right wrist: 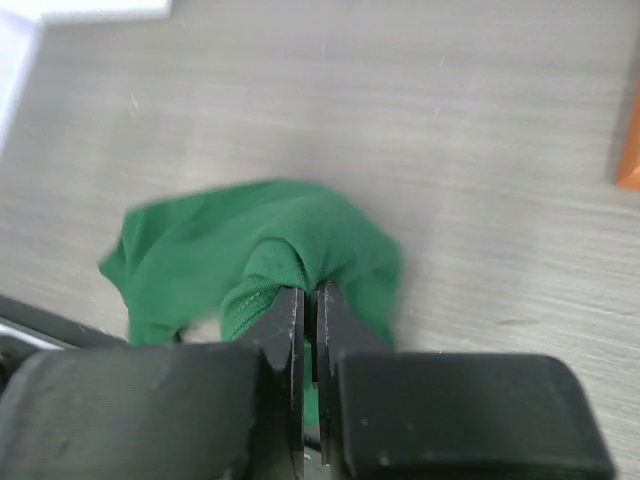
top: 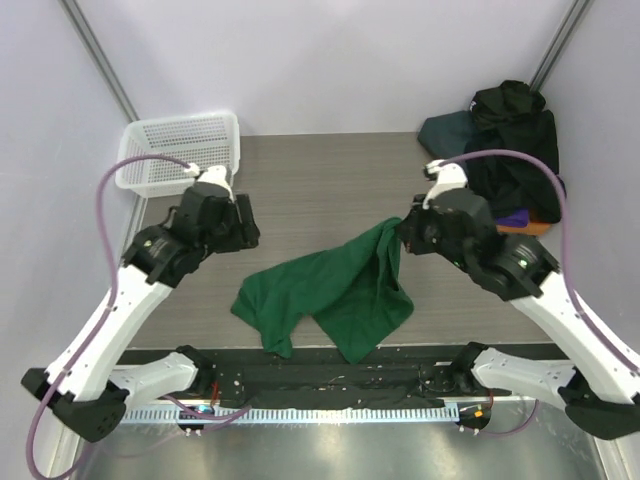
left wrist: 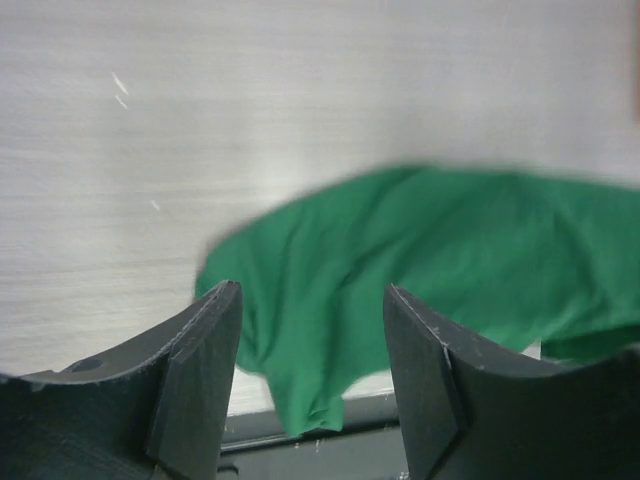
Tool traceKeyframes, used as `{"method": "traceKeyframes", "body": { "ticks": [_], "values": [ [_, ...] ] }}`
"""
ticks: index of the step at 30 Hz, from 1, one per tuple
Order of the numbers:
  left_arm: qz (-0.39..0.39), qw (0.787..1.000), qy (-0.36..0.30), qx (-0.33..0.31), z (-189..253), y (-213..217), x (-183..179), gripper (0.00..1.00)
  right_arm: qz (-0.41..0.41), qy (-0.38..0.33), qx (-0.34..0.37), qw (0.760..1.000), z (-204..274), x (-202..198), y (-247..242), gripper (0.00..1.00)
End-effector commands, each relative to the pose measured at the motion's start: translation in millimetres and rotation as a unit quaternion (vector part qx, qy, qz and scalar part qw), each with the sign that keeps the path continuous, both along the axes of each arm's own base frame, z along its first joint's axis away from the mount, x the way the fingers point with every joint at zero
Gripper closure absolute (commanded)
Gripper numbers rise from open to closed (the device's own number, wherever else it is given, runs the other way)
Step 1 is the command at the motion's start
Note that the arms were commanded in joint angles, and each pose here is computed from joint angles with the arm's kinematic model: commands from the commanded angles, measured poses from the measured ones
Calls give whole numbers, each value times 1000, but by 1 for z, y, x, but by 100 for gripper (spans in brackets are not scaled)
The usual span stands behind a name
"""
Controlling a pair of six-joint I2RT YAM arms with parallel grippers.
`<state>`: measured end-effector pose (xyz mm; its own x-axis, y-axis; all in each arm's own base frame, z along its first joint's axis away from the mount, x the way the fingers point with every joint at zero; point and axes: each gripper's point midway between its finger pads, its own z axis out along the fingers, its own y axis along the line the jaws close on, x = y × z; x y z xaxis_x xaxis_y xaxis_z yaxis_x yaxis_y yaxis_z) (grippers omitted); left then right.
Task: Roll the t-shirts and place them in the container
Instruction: Flatten out the T-shirt at the center of the board.
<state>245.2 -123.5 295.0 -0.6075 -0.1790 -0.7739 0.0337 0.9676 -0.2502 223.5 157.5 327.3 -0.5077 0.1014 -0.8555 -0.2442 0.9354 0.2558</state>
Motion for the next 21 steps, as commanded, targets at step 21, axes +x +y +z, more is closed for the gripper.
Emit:
{"method": "traceKeyframes", "body": {
  "ticks": [21],
  "values": [
    [-91,983,157,19,-189,-56,-83,33,-11,45,-25,999,-58,39,23,99]
  ]
}}
